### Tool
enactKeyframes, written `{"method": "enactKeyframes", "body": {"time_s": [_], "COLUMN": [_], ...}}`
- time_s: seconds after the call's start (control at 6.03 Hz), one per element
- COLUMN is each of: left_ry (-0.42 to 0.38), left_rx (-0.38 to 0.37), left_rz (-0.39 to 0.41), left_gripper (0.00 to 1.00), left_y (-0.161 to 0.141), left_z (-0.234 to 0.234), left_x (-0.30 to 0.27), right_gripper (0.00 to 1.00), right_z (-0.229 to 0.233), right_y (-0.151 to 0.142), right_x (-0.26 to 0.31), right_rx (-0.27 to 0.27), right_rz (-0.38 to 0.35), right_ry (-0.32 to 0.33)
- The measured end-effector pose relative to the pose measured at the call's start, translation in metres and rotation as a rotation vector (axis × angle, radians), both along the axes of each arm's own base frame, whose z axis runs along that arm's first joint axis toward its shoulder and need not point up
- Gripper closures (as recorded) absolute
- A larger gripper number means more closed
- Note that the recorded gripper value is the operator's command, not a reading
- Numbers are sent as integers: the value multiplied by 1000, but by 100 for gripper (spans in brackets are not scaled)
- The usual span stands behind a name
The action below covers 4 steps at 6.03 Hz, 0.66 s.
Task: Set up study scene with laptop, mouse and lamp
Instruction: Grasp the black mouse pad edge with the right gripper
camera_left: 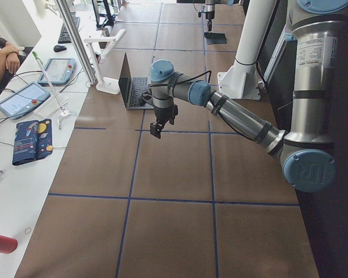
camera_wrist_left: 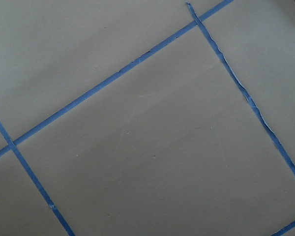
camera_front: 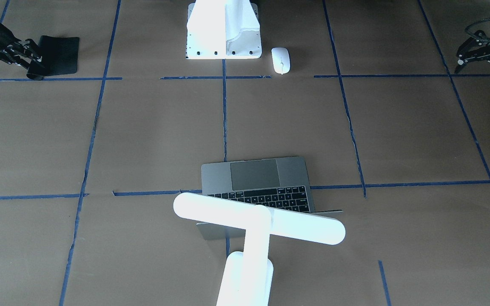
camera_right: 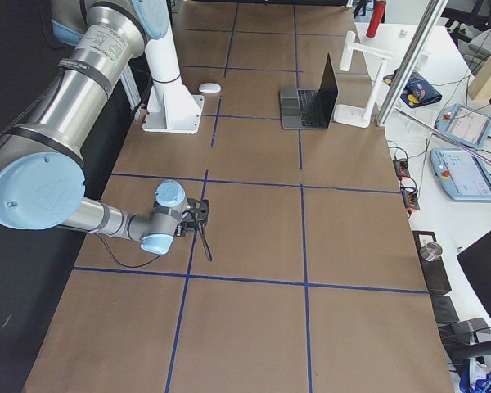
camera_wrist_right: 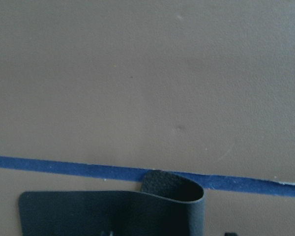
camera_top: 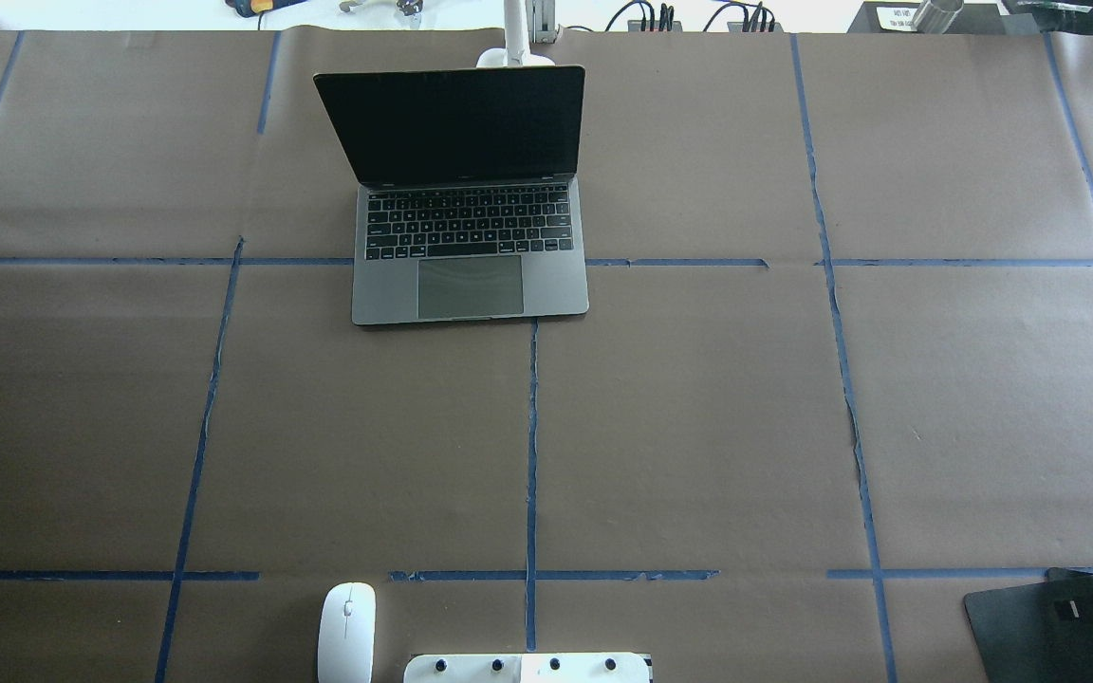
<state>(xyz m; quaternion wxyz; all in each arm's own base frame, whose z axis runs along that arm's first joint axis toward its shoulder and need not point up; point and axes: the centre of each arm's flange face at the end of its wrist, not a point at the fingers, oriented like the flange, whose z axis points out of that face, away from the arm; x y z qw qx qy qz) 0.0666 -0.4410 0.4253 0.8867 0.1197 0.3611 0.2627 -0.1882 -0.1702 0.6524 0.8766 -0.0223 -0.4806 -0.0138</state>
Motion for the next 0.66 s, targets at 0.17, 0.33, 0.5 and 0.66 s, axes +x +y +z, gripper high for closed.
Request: {"method": "enactKeyframes", "body": {"time_s": [0.17, 0.33, 0.5, 0.66], "left_ry": [0, 0, 0, 1], "left_rx": [0, 0, 0, -1], "left_rz": [0, 0, 0, 0], "left_gripper": [0, 0, 0, 0], "left_y": [0, 0, 1, 1], "left_z": [0, 0, 0, 0], "left_x": [0, 0, 0, 0], "right_gripper": [100, 100, 100, 100], "right_z": [-2, -4, -9, -18], "right_y": [1, 2, 0, -9], "right_x": [2, 6, 10, 11], "right_rx": [2, 8, 18, 28], "right_rz": [0, 2, 16, 52], "right_ry": [-12, -31, -62, -97]}}
